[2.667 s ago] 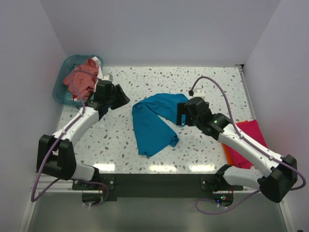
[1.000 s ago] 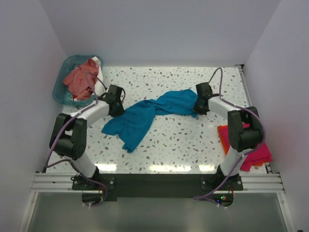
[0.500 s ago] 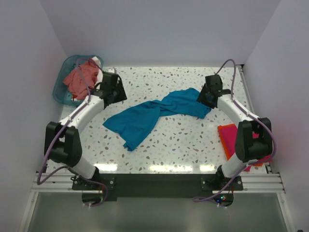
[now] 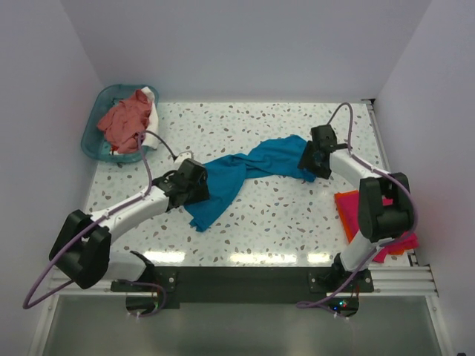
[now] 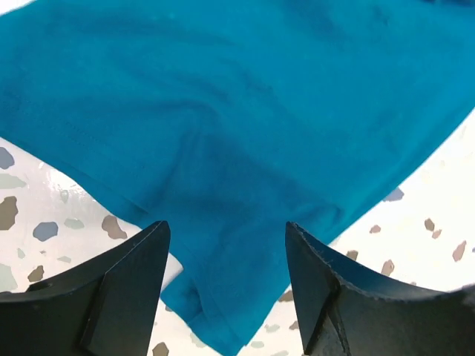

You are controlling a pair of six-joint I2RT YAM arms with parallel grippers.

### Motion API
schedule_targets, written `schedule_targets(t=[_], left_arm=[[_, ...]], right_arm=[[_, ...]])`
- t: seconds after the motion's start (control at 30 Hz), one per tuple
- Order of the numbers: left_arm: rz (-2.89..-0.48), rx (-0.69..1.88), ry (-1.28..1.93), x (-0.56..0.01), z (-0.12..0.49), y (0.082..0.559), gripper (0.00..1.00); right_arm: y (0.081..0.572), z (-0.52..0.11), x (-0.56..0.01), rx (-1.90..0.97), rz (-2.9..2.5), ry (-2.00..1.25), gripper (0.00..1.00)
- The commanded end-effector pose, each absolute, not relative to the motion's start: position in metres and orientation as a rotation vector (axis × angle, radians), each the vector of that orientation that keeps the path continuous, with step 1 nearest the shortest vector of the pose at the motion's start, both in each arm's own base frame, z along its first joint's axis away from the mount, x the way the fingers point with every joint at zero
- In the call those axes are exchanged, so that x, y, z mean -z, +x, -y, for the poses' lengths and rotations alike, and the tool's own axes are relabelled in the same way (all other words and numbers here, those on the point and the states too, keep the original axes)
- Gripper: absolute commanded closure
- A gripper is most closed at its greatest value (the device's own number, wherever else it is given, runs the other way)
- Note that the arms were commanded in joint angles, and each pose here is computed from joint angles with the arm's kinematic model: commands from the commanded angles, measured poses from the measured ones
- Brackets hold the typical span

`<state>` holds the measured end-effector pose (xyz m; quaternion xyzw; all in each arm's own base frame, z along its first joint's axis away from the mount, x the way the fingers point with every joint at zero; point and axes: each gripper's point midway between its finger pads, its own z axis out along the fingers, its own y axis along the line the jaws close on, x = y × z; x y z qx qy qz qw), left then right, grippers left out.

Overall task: Fold and stack the t-shirts
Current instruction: Flatten the tshirt out

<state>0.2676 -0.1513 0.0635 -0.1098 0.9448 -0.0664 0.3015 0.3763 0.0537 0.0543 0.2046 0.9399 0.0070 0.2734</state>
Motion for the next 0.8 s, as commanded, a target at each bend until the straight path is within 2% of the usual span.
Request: schedule_targets(t=[0.0, 0.33, 0.43, 0.47, 0.5, 0.53, 0.6, 0.63, 0.67, 0.7, 0.77], left_arm=[[-2.422, 0.102, -0.394, -0.069, 0.143, 0.29, 0.31], [-2.439, -0.165, -0.51, -0.035, 0.102, 0.326, 0.32], [-2.446, -0.209, -0.524, -0.026, 0.094, 0.34, 0.36], [-2.458, -0.235, -0.534, -0.02, 0.089, 0.343, 0.45], [-2.461, -0.244, -0.53, -0.019, 0.088, 0.346, 0.52], [-2.457, -0.243, -0.531, -0.021, 0.088, 0.354, 0.69], [-2.458, -0.257, -0.523, -0.023, 0.084, 0.361, 0.81], [-2.447, -0.256, -0.528, -0.031, 0.084, 0.367, 0.87], [-2.424, -0.246, -0.533, -0.043, 0.082, 0.371, 0.98], [-2.403, -0.246, -0.518, -0.054, 0.081, 0.375, 1.0], [-2.321, -0.235, -0.519, -0.092, 0.077, 0.382, 1.0]], right_arm=[[0.402, -0.061, -0.07, -0.051, -2.474, 0.522, 0.34], [0.41, -0.068, -0.045, -0.084, -2.51, 0.521, 0.36], [0.415, -0.069, -0.042, -0.079, -2.516, 0.52, 0.4], [0.416, -0.069, -0.037, -0.075, -2.528, 0.521, 0.43], [0.418, -0.07, -0.037, -0.073, -2.528, 0.521, 0.53], [0.419, -0.07, -0.035, -0.069, -2.536, 0.522, 0.58], [0.419, -0.069, -0.034, -0.064, -2.549, 0.525, 0.74], [0.417, -0.07, -0.035, -0.062, -2.551, 0.521, 0.91], [0.418, -0.067, -0.039, -0.048, -2.544, 0.525, 0.96], [0.418, -0.062, -0.05, -0.026, -2.517, 0.532, 1.0], [0.417, -0.056, -0.065, 0.001, -2.486, 0.533, 1.0]])
